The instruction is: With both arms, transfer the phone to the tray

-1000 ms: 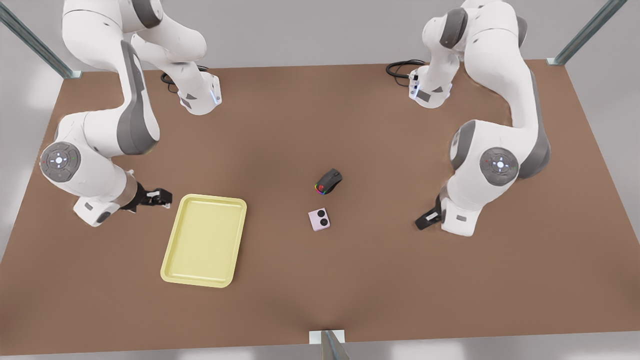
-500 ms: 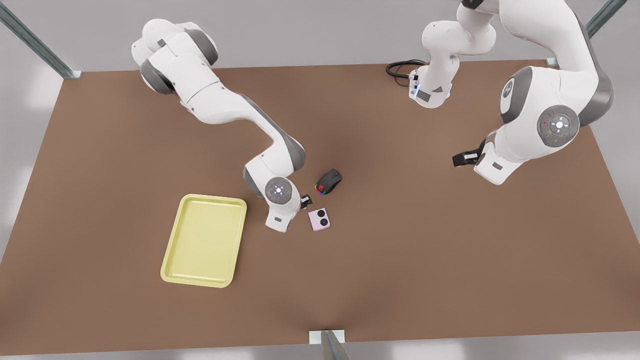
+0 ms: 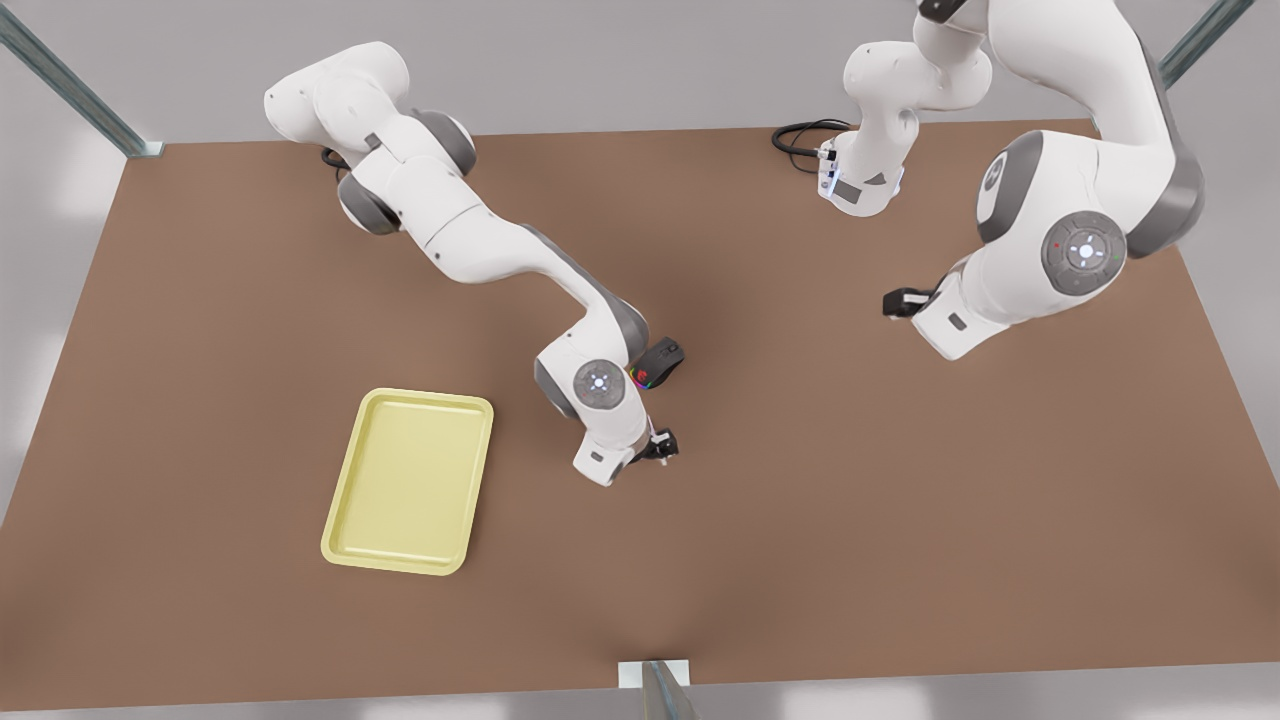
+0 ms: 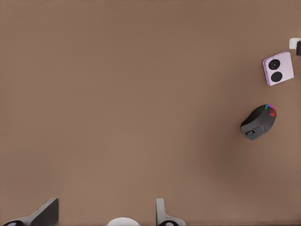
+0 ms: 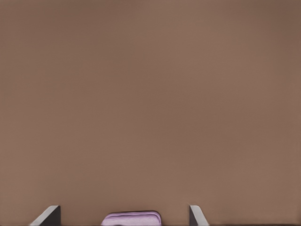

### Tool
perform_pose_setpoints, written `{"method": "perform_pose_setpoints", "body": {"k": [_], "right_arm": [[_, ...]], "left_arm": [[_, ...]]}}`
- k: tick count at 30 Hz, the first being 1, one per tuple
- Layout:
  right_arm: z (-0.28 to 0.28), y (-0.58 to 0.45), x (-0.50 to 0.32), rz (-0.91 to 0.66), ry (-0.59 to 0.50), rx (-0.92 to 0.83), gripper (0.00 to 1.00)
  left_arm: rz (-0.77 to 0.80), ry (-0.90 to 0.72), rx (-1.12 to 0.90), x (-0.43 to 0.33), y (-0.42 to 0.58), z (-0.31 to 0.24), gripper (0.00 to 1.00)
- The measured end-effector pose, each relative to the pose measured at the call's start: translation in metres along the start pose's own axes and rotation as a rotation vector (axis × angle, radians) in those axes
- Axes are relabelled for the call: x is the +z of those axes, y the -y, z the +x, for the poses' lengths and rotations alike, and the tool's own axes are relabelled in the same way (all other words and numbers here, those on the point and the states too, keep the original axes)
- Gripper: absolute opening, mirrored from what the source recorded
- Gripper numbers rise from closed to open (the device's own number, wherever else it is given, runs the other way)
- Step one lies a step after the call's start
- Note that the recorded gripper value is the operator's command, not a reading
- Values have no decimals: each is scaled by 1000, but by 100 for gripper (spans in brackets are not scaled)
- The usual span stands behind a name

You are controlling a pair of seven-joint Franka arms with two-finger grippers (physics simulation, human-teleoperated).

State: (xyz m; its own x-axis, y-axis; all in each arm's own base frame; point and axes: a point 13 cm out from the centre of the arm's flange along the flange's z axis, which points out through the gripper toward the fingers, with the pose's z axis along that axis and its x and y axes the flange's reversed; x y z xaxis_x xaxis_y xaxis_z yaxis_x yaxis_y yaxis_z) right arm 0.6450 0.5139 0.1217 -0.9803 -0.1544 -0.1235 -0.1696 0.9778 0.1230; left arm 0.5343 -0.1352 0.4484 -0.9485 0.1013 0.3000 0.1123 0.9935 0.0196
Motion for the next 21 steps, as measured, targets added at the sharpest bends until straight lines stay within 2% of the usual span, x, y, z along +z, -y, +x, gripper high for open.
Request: {"method": "perform_pose_setpoints", "body": {"k": [7,21], "right_arm": [[38,15,27,58,-80,39,100],[46,-5,42,71,-43,26,100]], "left_arm": [[13,-19,48,5,2,-1,100],[19,-30,96,5,3,4,100]]}}
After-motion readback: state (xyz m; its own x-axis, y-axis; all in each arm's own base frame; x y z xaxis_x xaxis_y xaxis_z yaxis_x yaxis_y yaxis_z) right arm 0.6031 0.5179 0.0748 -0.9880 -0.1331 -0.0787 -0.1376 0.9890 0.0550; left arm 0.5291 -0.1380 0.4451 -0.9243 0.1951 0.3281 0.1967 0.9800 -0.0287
